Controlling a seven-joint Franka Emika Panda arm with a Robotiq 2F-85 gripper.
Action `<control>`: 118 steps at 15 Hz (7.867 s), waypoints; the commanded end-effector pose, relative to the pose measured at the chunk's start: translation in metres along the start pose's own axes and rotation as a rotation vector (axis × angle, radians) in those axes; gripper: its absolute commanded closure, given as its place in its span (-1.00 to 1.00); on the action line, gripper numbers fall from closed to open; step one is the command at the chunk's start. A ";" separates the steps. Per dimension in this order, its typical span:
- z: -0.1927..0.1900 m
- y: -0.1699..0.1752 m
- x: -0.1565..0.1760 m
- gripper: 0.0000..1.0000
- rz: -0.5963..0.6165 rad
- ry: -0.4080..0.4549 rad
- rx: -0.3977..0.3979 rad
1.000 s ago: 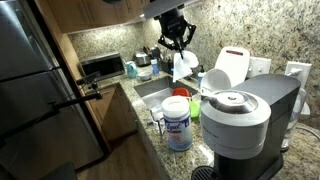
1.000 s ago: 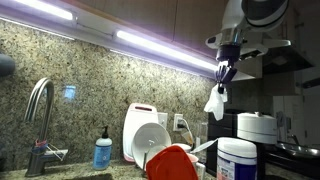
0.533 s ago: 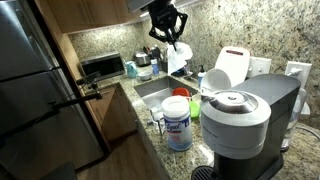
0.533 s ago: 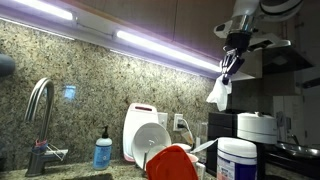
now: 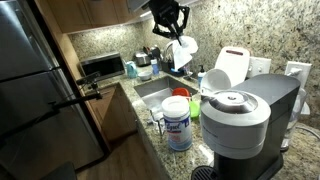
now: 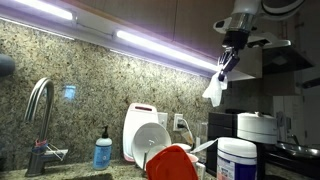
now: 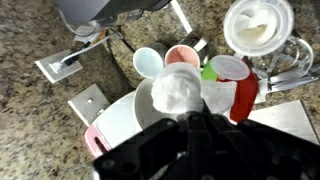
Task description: Remove a wipe from the container
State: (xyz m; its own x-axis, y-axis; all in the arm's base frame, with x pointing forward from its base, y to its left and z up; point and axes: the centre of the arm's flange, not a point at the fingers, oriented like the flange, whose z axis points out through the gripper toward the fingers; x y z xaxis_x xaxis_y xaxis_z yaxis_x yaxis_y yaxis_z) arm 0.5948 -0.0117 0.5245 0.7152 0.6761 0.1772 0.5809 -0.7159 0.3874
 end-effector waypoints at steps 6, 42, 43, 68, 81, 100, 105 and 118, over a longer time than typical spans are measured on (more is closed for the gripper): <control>-0.098 0.020 0.017 0.99 0.171 0.119 -0.266; -0.121 0.098 0.068 0.99 0.875 0.184 -0.511; -0.118 0.104 0.061 0.99 0.895 0.172 -0.522; -0.153 0.106 0.054 0.99 1.110 0.306 -0.729; -0.162 0.032 0.136 0.99 0.812 0.476 -0.607; -0.113 0.089 0.085 0.99 0.885 0.269 -0.670; -0.117 0.072 0.083 0.99 0.767 0.207 -0.432; -0.130 -0.006 0.132 0.99 0.314 0.072 -0.290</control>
State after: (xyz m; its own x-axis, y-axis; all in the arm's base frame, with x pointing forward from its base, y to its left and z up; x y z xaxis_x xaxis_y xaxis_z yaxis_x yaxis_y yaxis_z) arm 0.6440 0.0867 0.6554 0.8118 0.3802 0.4433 0.1184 -0.8505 0.5126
